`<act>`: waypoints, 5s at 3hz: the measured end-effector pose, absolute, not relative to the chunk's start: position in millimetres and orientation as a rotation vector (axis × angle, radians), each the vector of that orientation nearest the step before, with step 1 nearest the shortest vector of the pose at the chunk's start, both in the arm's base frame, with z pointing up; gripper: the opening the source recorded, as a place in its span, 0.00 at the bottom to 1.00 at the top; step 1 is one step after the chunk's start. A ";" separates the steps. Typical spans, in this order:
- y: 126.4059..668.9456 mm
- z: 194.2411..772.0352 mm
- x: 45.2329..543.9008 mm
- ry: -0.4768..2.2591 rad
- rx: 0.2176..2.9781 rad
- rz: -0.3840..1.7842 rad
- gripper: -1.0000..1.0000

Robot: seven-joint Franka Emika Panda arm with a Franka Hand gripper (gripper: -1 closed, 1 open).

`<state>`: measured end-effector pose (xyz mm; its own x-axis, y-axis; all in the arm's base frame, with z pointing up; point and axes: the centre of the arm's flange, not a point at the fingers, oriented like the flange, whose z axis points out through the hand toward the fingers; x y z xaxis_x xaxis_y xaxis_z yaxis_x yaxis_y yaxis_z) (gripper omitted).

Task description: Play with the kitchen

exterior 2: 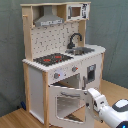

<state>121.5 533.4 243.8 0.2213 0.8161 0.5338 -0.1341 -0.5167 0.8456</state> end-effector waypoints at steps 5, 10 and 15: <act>423.0 251.1 229.0 0.481 1.700 1.378 1.00; 406.1 194.9 297.3 0.671 1.710 1.318 1.00; 431.7 292.5 306.0 0.504 1.744 1.462 1.00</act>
